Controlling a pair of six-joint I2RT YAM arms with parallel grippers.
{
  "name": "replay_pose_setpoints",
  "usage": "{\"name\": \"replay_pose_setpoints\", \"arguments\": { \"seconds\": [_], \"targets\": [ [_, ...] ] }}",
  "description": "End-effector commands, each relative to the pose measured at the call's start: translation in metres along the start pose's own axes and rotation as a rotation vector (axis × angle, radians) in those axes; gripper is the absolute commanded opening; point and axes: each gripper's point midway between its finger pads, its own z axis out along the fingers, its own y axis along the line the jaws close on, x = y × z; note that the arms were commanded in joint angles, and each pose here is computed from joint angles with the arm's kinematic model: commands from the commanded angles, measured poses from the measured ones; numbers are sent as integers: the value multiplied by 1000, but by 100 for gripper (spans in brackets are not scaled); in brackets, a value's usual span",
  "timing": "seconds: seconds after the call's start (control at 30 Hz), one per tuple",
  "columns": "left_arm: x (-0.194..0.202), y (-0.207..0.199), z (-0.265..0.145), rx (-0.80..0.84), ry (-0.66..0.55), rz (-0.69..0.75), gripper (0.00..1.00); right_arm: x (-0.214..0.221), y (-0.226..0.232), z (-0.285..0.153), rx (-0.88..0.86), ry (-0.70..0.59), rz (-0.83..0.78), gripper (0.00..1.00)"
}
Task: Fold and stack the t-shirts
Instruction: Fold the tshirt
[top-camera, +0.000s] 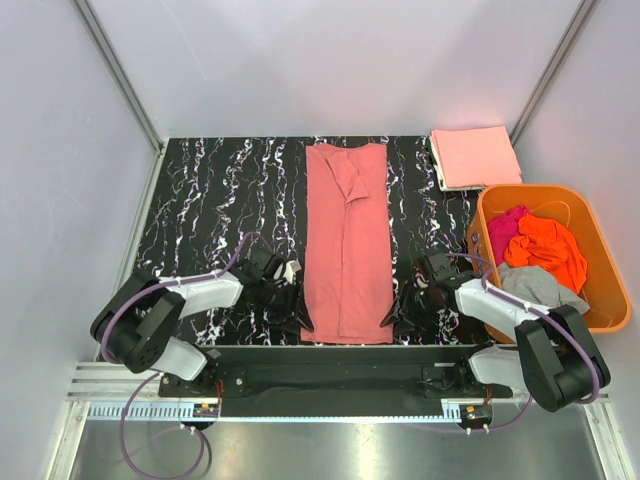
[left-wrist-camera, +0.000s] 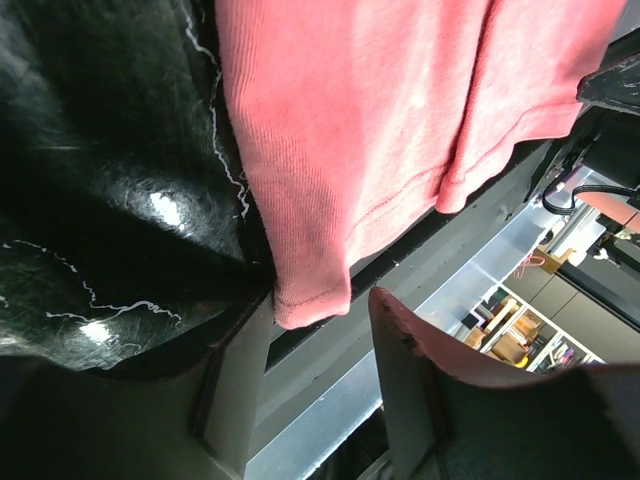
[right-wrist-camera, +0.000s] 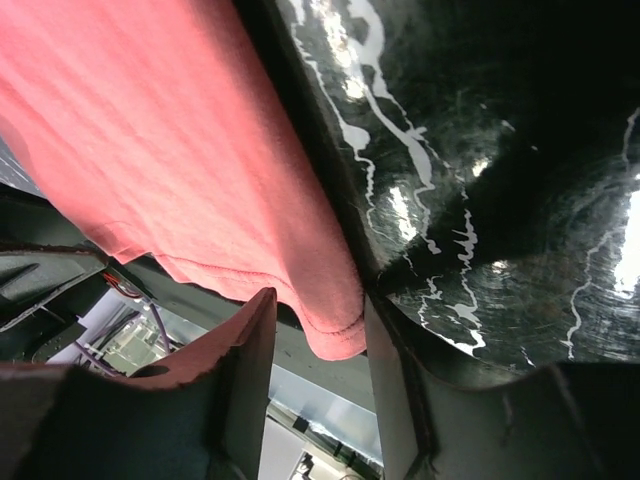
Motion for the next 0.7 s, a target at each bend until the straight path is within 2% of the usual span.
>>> {"name": "replay_pose_setpoints", "arguments": {
  "seconds": [0.0,0.37,0.5,0.53,0.57,0.67],
  "targets": [
    [20,53,6,-207,25,-61,50,4,-7,-1,26,2,40,47],
    [26,58,4,-227,35,-78,47,5,-9,-10,62,-14,56,47],
    [25,61,4,-245,28,-88,42,4,-9,-8,66,-11,60,35],
    [25,61,4,-246,27,-89,40,4,-9,-7,67,-8,60,31],
    [24,60,4,-247,25,-91,38,4,-9,-7,66,-6,58,22],
    [23,58,4,-241,20,-89,30,3,-9,-7,65,-8,59,12]
  ]
}}
